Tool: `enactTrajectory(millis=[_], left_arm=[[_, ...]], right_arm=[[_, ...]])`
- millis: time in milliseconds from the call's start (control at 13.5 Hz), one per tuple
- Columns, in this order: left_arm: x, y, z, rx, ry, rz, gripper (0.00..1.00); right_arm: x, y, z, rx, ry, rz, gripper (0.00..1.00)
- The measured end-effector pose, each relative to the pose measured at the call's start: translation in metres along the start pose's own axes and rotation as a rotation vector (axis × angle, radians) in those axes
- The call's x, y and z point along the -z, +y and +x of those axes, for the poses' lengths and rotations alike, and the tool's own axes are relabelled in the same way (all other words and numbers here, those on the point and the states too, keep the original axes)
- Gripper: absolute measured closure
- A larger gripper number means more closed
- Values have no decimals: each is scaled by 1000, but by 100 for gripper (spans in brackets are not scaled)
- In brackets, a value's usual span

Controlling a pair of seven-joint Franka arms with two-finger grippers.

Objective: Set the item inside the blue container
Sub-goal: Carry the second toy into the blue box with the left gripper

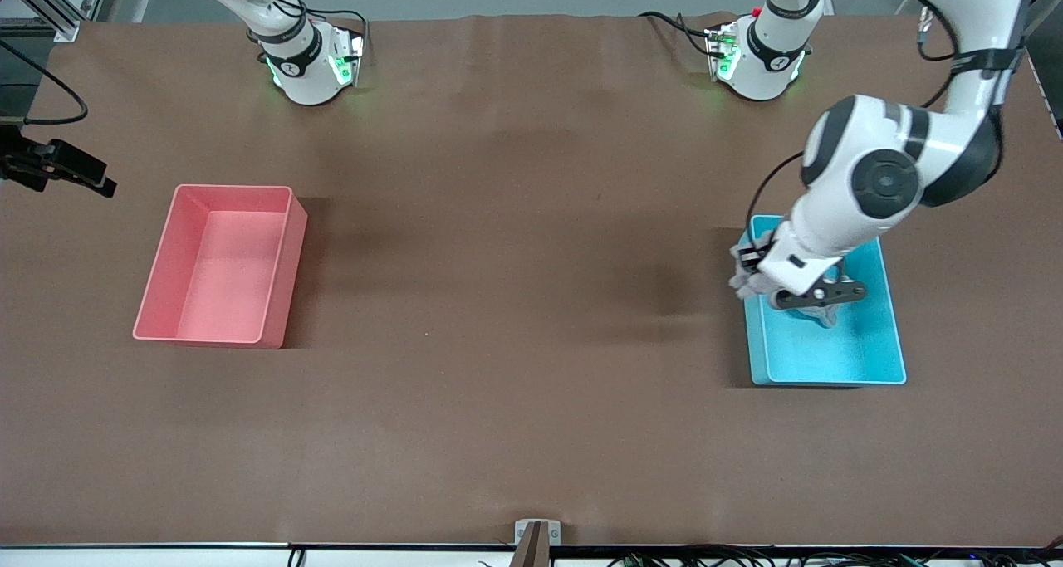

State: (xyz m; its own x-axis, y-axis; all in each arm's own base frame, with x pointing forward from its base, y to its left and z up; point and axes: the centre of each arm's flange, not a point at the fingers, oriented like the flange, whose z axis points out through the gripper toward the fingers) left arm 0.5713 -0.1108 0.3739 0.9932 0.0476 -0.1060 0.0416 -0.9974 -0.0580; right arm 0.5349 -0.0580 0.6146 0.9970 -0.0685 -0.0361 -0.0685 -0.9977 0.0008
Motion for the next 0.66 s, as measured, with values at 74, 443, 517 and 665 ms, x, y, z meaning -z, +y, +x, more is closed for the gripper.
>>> enactTrajectory(millis=[74,443,517,665], left_arm=[[-8,-31,1,-25,-14,-1,69],[-63,-85,7,-59,-4,-40,69],[-76,-82,7,-63,-2,-49,68],[-100,-76,5,-73,-11,-64,67]], right_arm=[[0,2,0,15,-1,-3,0],[-1,-15,-1,1,-15,-5,0],[-1,-17,-1,5,-15,-6,0],[-1,-15,-1,22,-13,-8,0]])
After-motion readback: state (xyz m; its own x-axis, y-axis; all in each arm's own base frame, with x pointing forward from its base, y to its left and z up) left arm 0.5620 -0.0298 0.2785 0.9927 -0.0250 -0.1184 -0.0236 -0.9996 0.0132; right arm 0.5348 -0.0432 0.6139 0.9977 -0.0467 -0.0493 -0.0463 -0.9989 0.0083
